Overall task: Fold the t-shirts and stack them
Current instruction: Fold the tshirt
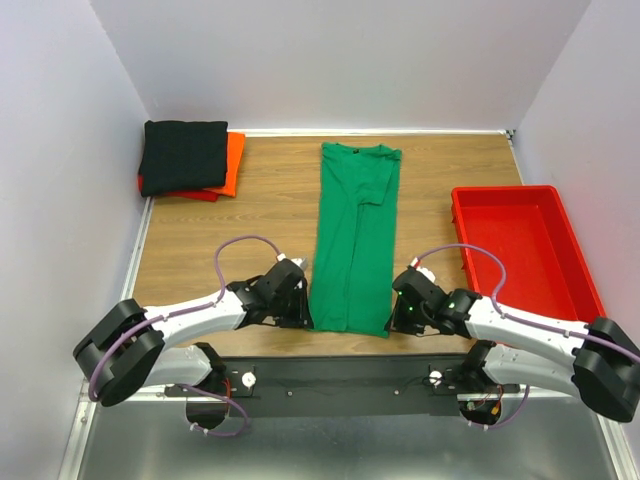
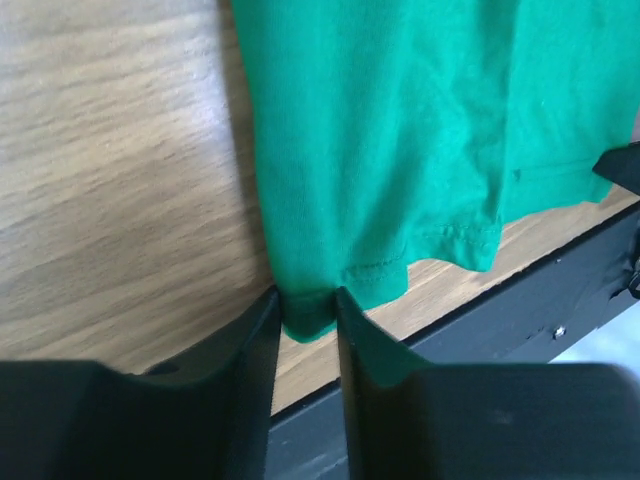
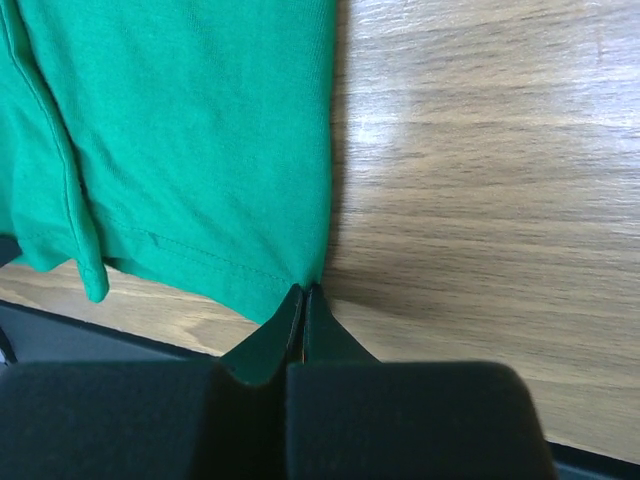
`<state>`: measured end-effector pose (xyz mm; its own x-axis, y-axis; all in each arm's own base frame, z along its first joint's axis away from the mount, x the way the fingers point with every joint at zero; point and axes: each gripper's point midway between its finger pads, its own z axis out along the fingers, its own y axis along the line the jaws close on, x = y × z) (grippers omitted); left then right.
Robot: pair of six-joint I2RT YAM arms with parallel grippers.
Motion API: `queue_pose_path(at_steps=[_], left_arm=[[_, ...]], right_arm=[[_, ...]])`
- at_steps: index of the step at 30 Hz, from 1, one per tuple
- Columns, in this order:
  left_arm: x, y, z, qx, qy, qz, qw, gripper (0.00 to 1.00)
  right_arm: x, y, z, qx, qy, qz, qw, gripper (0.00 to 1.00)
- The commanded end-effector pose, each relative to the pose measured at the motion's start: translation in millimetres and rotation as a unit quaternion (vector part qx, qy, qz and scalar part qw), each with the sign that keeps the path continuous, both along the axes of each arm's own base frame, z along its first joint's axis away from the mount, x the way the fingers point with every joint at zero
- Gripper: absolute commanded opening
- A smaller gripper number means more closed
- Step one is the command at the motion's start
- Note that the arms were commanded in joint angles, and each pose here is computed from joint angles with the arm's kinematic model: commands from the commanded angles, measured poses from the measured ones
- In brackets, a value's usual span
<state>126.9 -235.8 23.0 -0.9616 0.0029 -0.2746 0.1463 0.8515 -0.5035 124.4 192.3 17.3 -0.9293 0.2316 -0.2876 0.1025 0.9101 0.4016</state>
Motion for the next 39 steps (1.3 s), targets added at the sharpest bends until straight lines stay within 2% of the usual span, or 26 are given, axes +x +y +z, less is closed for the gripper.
queue_pose_path(at_steps=[1,3,4,5,11,14,17,23,25,29,34,39], left_arm=[[-12.8,7.3,-9.0,0.007,0.020,0.001,1.000,0.22],[-10.6,3.0,-5.2,-0.003,0.014,-0.001,1.000,0.13],[-10.1,1.2,-3.4,-0.007,0.011,-0.001,1.000,0.03],[-11.5,-3.0,0.7,-0.016,0.006,-0.007,1.000,0.00],[-29.1,-16.5,11.3,-0.040,0.012,-0.027,0.999,0.00],[-24.2,-25.3,26.4,-0.051,-0.005,-0.034,0.998,0.00],[-0.8,-31.1,40.3,-0.047,-0.052,-0.031,0.997,0.00],[73.8,-48.7,79.3,-0.056,-0.136,-0.004,0.989,0.00],[98.3,-55.7,90.0,-0.062,-0.160,0.002,0.985,0.00],[146.5,-57.1,104.0,-0.075,-0.195,0.037,0.977,0.00],[197.1,-57.8,100.5,-0.075,-0.201,0.075,0.974,0.00],[243.2,-68.0,93.1,-0.076,-0.206,0.111,0.969,0.00]], right_arm=[[-4.2,-12.6,-4.9,-0.020,0.004,-0.009,1.000,0.00],[-4.5,-12.5,-3.4,-0.018,0.002,-0.005,1.000,0.00],[-6.2,-12.5,-1.8,-0.016,0.004,-0.002,1.000,0.00],[-7.0,-12.7,-0.5,-0.014,0.004,0.000,1.000,0.00],[-15.3,-11.4,16.9,0.010,-0.007,0.034,0.999,0.01],[-13.2,-8.6,28.1,0.016,-0.019,0.047,0.999,0.00],[5.0,-4.1,46.1,0.012,-0.055,0.037,0.998,0.00],[72.7,2.6,83.4,-0.076,-0.153,0.011,0.985,0.00],[97.8,0.9,82.5,-0.121,-0.170,-0.006,0.978,0.00],[142.8,8.1,89.6,-0.142,-0.199,-0.013,0.970,0.00],[199.5,3.6,95.3,-0.139,-0.216,-0.043,0.966,0.00],[240.2,-7.6,77.8,-0.144,-0.206,-0.063,0.966,0.01]])
